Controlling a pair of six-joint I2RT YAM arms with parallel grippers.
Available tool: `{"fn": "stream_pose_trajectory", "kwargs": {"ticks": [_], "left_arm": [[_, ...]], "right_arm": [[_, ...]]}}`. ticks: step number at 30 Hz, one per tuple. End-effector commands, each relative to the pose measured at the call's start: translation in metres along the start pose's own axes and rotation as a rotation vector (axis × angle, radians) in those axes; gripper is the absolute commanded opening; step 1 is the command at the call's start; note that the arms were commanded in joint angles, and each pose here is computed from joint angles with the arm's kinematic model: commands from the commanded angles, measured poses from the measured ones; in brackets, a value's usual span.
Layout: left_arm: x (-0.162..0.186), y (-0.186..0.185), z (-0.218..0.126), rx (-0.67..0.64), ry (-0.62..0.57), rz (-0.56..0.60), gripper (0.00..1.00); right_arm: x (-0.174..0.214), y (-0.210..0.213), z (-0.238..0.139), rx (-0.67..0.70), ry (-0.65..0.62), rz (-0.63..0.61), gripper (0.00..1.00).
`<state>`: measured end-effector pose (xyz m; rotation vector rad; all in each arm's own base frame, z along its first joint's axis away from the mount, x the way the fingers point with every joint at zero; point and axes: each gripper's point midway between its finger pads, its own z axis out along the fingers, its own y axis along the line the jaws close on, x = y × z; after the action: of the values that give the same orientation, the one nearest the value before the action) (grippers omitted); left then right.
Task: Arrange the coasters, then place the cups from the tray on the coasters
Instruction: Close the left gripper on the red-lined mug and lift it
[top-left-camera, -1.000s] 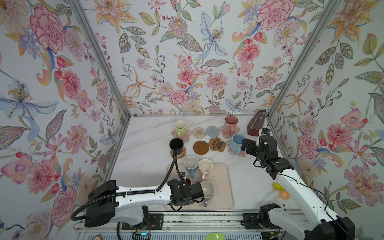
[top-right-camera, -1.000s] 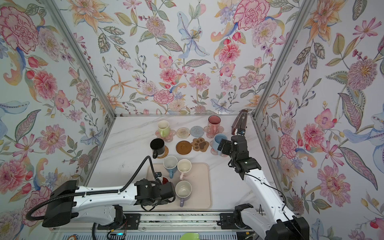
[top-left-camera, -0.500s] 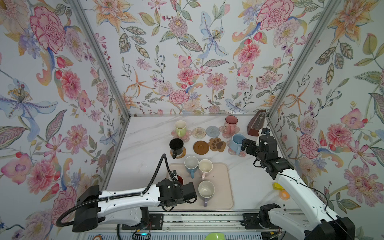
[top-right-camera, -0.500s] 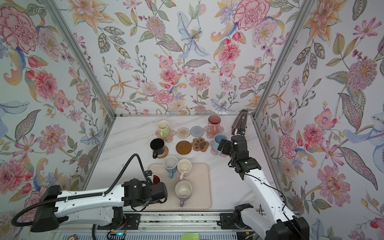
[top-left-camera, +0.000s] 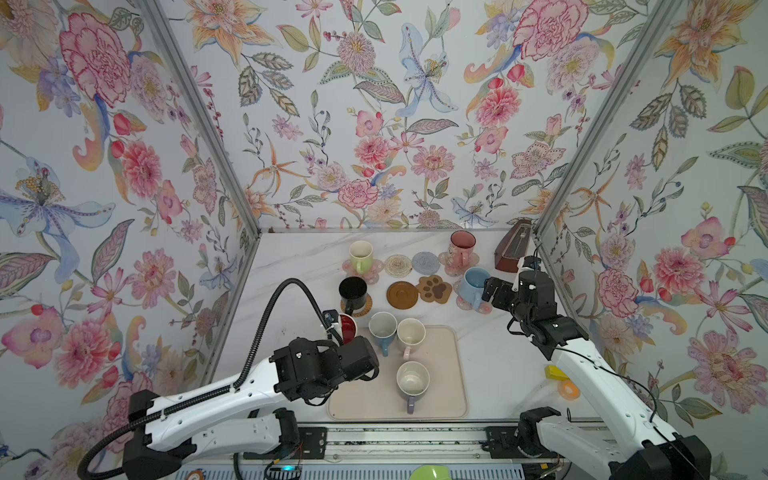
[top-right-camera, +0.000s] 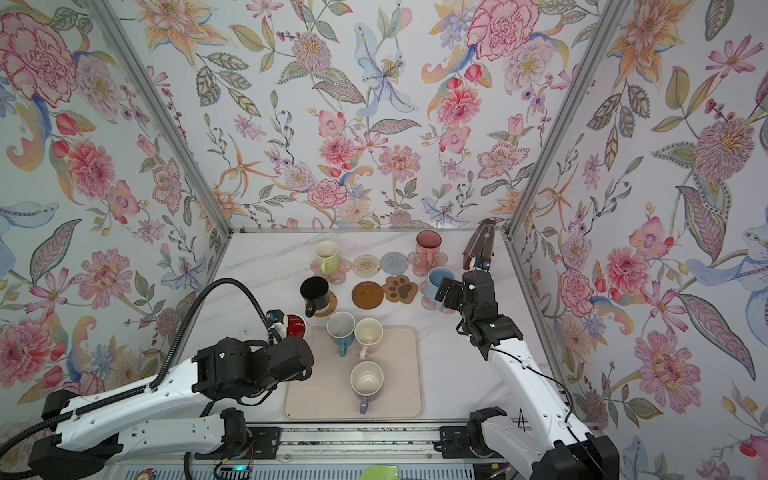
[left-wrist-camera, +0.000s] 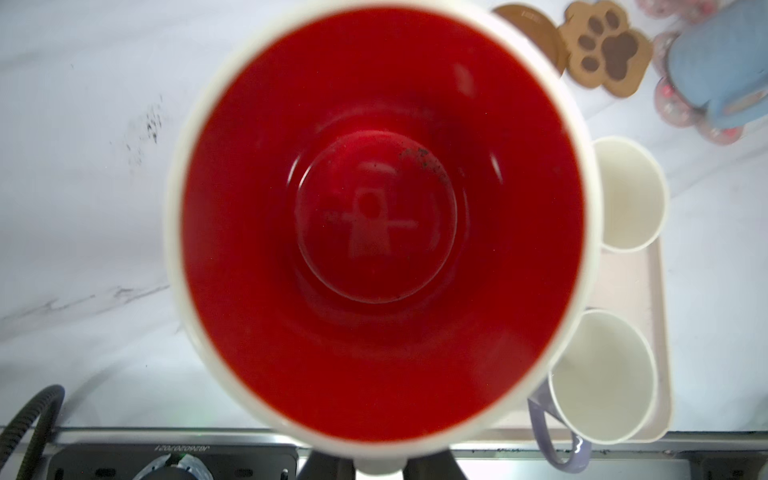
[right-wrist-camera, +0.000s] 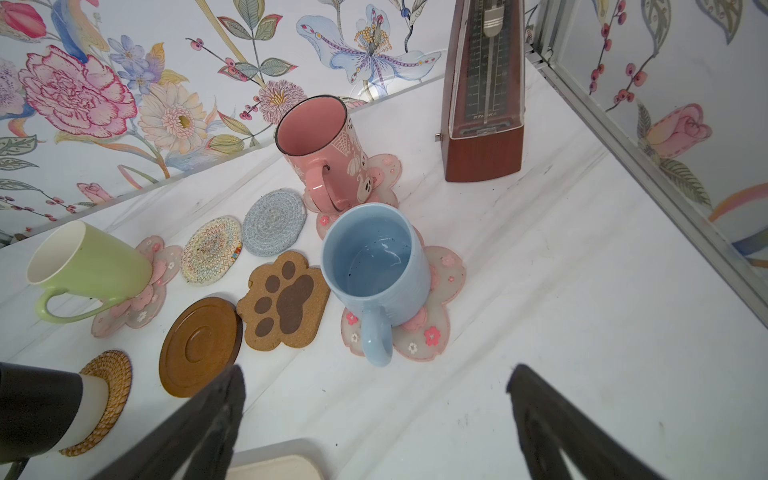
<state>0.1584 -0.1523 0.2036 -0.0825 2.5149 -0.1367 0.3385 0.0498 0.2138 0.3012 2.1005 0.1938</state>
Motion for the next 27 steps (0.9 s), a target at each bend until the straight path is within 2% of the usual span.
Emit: {"fn": "stream_pose_trajectory", "kwargs": {"ticks": [1,6,10,13,18,27], "left_arm": [[-0.048,-0.004,-0.016,-0.017,-0.143,0.115,0.0],[-0.102,-0.037,-0.018,0.05,-0.224,0.178,0.0],[-0.142,-0.072,-0.003,0.116,-0.251,0.223,0.0],[-0.17,-0.095,0.015,0.118,-0.254,0.277,0.0],[-0.202,-0.123,0.065,0.151,-0.212,0.319,0.0],[-0.231,-0.137,0.147,0.179,-0.116,0.334,0.0]], "right_arm": [[-0.008,-0.001,-0.008,0.0,-0.017,0.016,0.99],[-0.009,-0.002,-0.01,0.003,-0.017,0.014,0.99],[-0.008,-0.002,-0.012,0.005,-0.009,0.013,0.99],[-0.007,-0.004,-0.014,0.012,-0.009,0.014,0.99],[-0.005,-0.007,-0.018,0.019,-0.006,0.018,0.99],[-0.001,-0.008,-0.024,0.019,0.013,0.036,0.99]]}}
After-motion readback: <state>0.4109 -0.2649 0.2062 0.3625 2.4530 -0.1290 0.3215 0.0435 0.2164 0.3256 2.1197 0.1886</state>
